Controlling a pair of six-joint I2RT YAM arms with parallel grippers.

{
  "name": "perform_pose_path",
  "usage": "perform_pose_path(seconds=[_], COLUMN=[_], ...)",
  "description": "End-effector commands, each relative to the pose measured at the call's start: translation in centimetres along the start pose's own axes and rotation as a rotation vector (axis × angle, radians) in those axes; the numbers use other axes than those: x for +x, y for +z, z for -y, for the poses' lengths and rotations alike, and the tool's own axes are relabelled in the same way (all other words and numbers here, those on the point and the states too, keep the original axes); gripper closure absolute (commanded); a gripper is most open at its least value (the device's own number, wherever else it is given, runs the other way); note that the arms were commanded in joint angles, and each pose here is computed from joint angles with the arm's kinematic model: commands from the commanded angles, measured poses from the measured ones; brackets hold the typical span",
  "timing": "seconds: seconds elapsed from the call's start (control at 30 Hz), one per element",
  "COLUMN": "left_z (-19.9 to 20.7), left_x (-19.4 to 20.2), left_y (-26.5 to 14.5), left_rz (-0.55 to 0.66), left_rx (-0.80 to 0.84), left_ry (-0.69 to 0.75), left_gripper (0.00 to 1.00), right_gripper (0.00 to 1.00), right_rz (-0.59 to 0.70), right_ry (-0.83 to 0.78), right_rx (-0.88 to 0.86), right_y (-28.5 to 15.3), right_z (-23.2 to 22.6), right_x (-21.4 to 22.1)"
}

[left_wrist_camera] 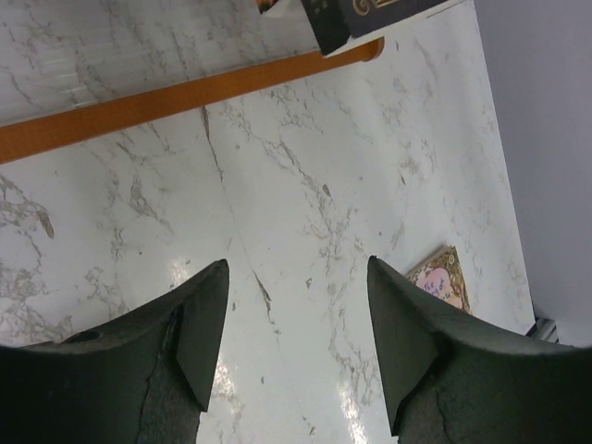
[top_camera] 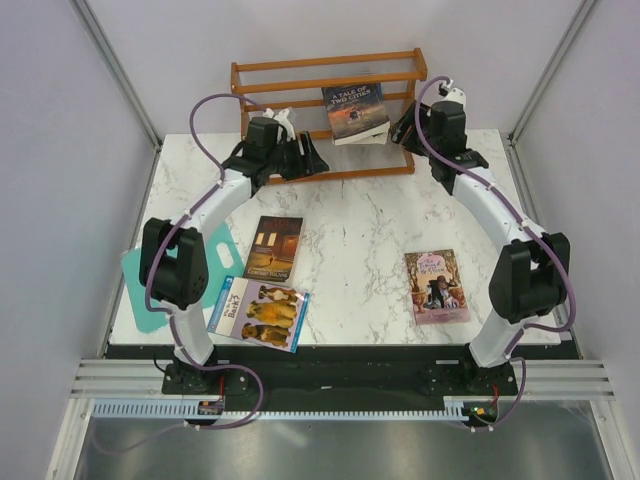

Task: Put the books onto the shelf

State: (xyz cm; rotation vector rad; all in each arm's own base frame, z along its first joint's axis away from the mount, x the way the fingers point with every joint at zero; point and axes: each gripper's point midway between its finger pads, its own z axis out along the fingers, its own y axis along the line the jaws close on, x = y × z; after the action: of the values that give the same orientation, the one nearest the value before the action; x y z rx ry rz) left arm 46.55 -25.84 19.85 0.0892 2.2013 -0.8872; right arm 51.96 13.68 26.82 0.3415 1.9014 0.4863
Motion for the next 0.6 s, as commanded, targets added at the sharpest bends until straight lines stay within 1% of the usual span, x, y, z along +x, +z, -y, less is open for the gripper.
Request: perform_pose_path(seconds=[0.0,0.07,0.3,0.57], left_z=[3.1,3.5,3.4,3.8], left_x=[-4.6,-4.9,-6.2,-7.3], left_y=[0.4,0.8,2.2,4.3], left_rz=[0.160,0.183,0.250,0.263], left_rx=[0.009,0.005,-0.005,0.009], left_ry=[0.012,0.010,-0.028,-0.058], left_gripper=[0.32,0.32,0.32,0.32], right_gripper=[0.33,0.33,0.32,0.32], right_rz=[0.077,0.063,0.083,0.151], right_ry=[0.029,0.043,0.067,0.099], right_rx=[-0.085,-0.095,-0.103,-0.146], right_y=[1.9,2.9,5.2,6.1], right_z=[-2.3,-2.4,-2.3,-3.4], right_x=[-2.3,-1.7,-1.4,-3.2])
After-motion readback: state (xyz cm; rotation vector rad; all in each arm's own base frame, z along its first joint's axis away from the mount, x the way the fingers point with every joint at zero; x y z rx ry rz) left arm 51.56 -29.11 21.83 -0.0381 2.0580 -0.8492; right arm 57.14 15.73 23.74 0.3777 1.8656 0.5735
